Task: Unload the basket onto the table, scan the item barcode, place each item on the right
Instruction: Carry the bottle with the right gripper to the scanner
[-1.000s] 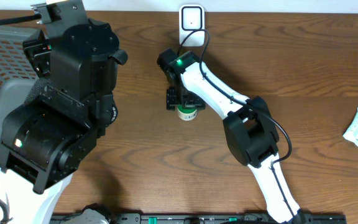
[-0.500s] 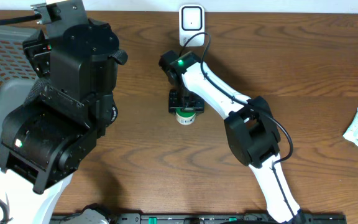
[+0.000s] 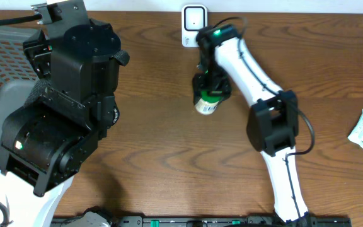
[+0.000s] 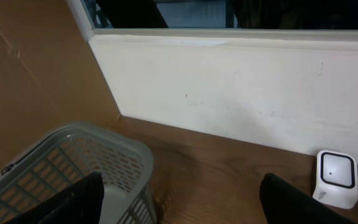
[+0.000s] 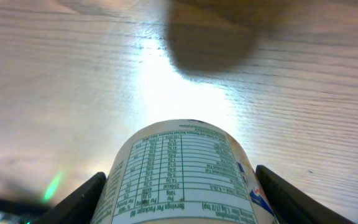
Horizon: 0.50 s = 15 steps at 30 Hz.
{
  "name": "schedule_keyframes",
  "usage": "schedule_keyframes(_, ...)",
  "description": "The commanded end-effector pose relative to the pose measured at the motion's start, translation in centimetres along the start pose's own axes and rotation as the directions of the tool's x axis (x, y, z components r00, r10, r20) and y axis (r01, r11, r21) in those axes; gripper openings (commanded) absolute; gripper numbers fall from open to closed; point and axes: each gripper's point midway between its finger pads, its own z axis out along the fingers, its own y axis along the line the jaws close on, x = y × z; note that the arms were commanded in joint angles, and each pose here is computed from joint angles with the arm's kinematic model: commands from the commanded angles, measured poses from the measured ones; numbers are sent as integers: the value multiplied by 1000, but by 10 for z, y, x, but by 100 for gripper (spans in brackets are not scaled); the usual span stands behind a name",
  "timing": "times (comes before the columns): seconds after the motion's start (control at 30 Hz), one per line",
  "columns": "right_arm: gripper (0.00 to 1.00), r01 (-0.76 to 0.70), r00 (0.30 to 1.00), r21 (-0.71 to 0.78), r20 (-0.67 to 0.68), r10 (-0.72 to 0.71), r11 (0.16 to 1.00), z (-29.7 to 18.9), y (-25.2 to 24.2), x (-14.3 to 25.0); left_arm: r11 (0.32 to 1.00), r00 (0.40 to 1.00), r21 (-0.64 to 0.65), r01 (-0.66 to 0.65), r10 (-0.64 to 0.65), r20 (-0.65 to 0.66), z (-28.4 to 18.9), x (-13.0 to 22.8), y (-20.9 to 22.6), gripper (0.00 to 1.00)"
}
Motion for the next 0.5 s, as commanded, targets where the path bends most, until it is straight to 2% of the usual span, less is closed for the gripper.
schedule_keyframes(0.0, 43, 94, 996, -146, 18, -92, 985, -26, 8, 0, 1000, 1000, -22, -5, 5, 2, 0, 0, 4, 80)
schedule_keyframes(0.3, 45, 58, 997, -184, 60, -47, 981, -55, -13, -7, 1000, 1000, -22, -4, 4, 2, 0, 0, 4, 80)
schedule_keyframes(0.47, 48, 84, 989, -194, 136, -58, 977, -76, -10, -14, 1000, 1000, -22, -5, 5, 2, 0, 0, 4, 81)
